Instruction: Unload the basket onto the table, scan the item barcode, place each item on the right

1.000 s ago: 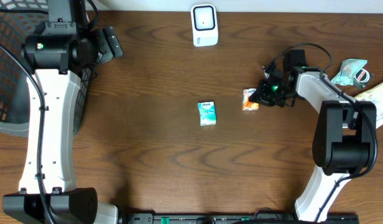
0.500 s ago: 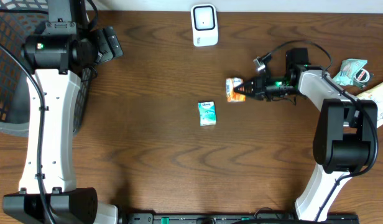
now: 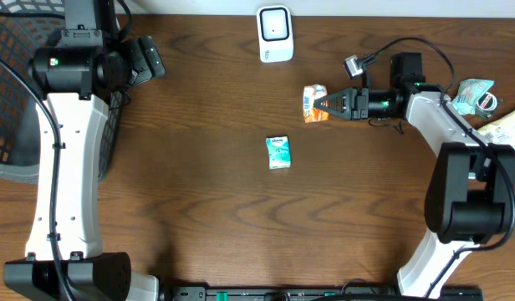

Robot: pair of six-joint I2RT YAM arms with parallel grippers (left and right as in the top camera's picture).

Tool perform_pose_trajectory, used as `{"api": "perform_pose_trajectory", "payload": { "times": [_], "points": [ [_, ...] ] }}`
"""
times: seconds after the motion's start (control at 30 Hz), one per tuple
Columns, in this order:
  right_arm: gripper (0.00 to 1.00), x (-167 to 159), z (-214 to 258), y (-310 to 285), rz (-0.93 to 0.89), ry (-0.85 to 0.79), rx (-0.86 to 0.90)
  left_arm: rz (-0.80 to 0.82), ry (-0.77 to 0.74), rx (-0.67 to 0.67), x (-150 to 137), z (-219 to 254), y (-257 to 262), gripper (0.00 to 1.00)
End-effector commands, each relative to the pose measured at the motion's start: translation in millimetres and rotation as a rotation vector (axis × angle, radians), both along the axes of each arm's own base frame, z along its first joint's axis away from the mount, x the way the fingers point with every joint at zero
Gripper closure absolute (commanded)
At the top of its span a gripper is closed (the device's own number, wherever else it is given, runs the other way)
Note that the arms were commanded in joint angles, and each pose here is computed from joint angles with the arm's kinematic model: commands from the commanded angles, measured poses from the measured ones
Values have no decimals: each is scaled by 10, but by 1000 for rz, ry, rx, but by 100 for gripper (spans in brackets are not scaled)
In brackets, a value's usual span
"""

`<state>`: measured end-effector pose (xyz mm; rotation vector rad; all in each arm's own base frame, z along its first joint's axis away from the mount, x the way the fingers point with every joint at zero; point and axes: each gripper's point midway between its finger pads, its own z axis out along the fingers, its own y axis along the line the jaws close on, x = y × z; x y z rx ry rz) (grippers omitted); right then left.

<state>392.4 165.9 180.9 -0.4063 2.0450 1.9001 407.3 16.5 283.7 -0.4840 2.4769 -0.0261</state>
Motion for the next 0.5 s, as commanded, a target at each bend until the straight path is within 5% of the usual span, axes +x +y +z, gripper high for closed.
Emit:
{"api": "perform_pose_trajectory", "payload": {
  "times": [0.0,0.47],
  "points": [
    [99,-70,450,-20,20,-132,53,10,0,13,-3,8,25,2],
    [99,-230,905,-15,24,-275,49,10,0,13,-3,8,25,2]
  ]
}}
